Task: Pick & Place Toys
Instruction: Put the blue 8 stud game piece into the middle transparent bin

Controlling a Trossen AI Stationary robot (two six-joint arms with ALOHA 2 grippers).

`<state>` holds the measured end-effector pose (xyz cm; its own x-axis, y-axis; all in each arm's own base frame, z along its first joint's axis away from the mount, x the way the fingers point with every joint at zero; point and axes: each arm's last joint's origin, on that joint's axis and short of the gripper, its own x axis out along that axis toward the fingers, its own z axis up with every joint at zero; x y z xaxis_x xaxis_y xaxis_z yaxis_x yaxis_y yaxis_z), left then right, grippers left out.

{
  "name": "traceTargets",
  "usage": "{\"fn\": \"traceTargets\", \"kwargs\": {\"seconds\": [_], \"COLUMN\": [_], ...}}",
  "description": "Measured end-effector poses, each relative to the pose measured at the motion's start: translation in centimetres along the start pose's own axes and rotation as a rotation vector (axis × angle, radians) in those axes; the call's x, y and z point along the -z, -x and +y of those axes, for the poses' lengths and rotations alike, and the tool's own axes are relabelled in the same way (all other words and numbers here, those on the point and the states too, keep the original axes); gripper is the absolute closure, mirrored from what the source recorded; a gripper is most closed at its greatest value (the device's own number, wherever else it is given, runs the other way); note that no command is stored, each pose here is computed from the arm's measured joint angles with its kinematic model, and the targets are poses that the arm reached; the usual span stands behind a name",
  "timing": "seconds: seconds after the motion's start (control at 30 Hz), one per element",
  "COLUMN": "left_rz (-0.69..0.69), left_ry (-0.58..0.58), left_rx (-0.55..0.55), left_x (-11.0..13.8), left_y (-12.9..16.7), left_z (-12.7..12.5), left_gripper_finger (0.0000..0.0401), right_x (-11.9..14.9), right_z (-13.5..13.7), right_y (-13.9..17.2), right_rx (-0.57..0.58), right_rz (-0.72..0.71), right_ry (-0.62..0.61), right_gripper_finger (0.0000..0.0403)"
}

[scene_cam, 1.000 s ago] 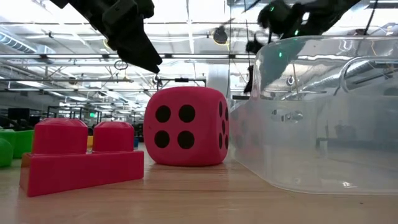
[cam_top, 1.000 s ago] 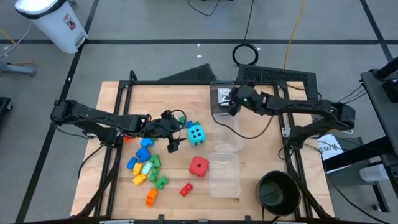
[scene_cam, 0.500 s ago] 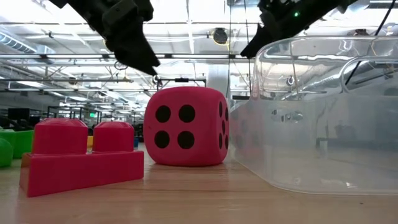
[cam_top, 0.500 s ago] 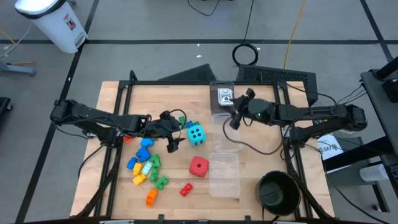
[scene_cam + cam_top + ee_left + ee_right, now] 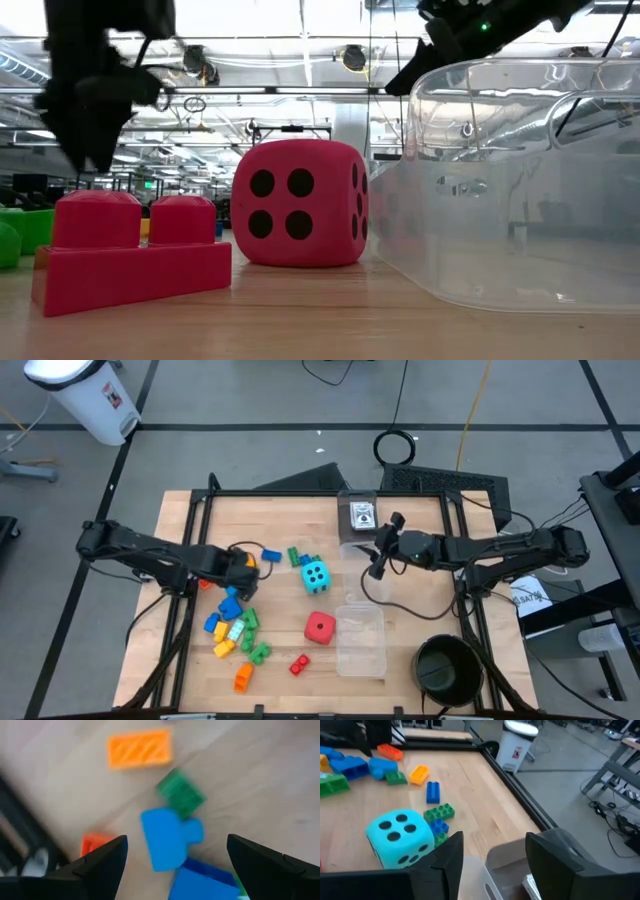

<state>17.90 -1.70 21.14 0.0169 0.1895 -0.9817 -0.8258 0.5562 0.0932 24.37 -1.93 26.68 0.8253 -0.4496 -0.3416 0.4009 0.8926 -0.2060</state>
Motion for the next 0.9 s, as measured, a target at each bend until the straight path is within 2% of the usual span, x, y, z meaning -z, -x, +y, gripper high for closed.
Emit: {"fn": "traceTargets", "kwargs": {"seconds": [0.07,0.2,0.27,0.4,0.63,0.67,0.8,0.9], "left_rz": [0.032,0.060,0.048,0.014,0.035,0.037,0.059,0.104], "left_ry": [0.067,0.093,0.109,0.151,0.243,0.246,0.274,0.253], "left_rx": [-0.048,-0.126,-0.148,-0.151,-0.155,-0.159,-0.195,-0.243], "left_x": [0.6,1.4,1.2,0.8,0.7,0.6,0.0,-0.7], "left_y": [-0.9,-2.7,-2.9,-2.9,-3.8,-3.9,-4.5,-4.7], "left_z": [0.5,1.5,1.6,1.6,1.7,1.7,1.7,1.7], "left_gripper_finger": [0.0054,0.0057,0.0073,0.0151,0.0360,0.0380,0.0388,0.0397], "right_x": [0.0,-0.1,-0.2,-0.3,-0.4,-0.4,-0.5,-0.6], "right_z": [0.0,0.0,0.0,0.0,0.0,0.0,0.0,-0.1], "right_y": [0.0,0.0,0.0,0.0,0.0,0.0,0.0,0.0], "right_rx": [0.000,0.001,0.002,0.002,0.003,0.003,0.004,0.005], "right_rz": [-0.005,-0.017,-0.024,-0.039,-0.050,-0.051,-0.053,-0.066], "right_ry": [0.003,0.004,0.000,-0.007,-0.005,-0.005,-0.006,0.001], "right_gripper_finger": [0.0222,0.0223,0.0225,0.0229,0.0232,0.0232,0.0232,0.0232]}}
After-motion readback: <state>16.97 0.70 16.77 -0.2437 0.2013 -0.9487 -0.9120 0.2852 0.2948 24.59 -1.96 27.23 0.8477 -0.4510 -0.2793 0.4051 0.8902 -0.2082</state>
